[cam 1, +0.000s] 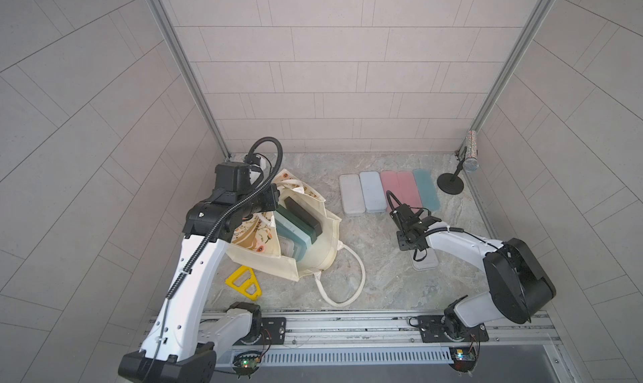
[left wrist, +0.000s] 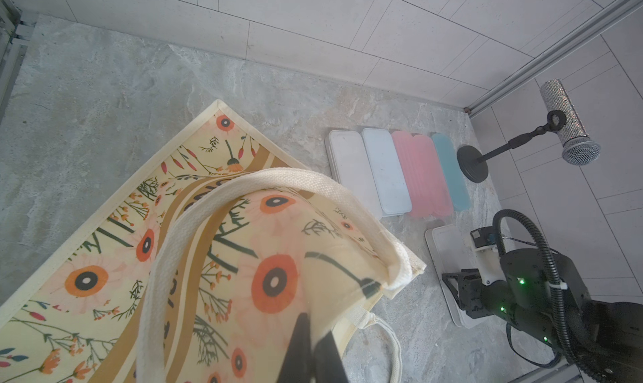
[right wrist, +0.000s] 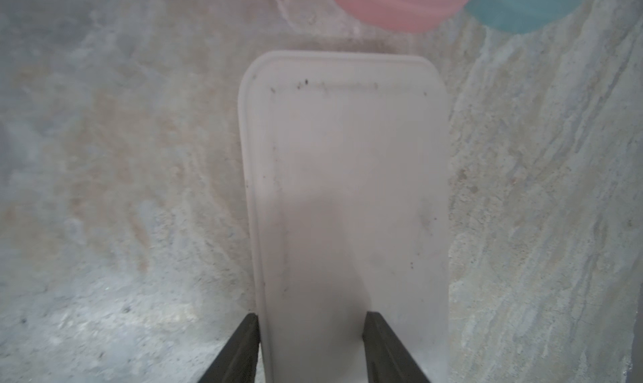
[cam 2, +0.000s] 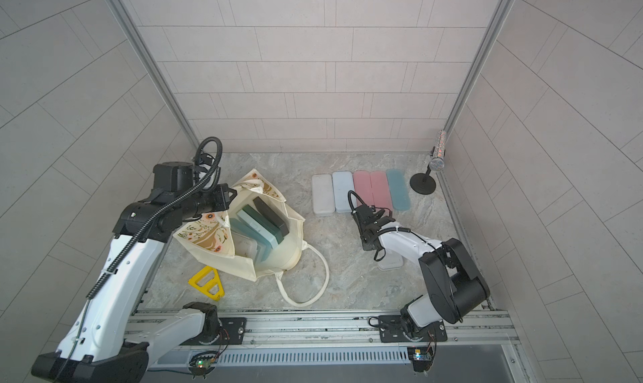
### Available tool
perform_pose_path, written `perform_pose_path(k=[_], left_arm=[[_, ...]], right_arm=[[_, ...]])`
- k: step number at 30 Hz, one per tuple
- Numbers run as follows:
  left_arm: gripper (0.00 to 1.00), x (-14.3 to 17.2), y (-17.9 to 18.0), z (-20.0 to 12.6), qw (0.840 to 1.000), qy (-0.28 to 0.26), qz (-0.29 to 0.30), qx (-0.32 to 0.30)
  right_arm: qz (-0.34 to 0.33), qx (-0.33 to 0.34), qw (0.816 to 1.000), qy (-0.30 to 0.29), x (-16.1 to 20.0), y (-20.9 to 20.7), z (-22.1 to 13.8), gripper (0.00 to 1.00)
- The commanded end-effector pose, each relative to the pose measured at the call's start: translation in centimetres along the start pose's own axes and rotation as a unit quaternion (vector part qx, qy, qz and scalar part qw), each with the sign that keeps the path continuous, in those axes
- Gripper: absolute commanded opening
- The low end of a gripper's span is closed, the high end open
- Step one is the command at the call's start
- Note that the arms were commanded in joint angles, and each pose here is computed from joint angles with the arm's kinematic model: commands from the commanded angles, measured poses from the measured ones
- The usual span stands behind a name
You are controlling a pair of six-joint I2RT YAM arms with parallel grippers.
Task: Take out the pencil case from the canvas bag
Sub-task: Place the pencil case at the center of the board.
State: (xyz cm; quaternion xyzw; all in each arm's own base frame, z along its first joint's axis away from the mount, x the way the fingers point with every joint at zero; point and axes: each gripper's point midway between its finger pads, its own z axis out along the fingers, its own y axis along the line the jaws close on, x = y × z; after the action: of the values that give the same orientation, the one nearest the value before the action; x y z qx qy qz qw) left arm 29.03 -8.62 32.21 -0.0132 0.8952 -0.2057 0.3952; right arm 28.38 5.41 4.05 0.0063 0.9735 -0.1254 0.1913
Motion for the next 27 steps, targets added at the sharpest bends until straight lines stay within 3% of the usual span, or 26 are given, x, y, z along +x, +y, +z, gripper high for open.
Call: perform_pose_path(k=[1, 5, 15, 21, 27], left_arm=[[0.00, -3.9, -2.3, -2.1, 0.996, -0.075, 0.016, 0.041], [0.00, -3.8, -2.3, -2.0, 0.996, -0.074, 0.016, 0.042], [0.00, -3.6, -2.6, -1.8, 0.996, -0.073, 0.013, 0.053], [0.00, -3.5, -2.9, -1.1, 0.996, -0.065, 0.010, 0.066], [0.00, -3.7, -3.0, -1.1, 0.995, -0.065, 0.005, 0.069]], right_arm=[[0.028, -0.005, 0.999, 0.026, 1.1, -0.9, 0.8, 0.51], [0.059, -0.013, 0.998, 0.027, 0.9, -1.9, 1.0, 0.52], [0.086, -0.025, 0.995, -0.038, 1.2, -1.9, -3.0, 0.60], [0.068, -0.113, 0.990, -0.051, 2.0, 2.9, -3.6, 0.49], [0.054, -0.079, 0.995, -0.030, 2.6, 2.7, -1.7, 0.43]])
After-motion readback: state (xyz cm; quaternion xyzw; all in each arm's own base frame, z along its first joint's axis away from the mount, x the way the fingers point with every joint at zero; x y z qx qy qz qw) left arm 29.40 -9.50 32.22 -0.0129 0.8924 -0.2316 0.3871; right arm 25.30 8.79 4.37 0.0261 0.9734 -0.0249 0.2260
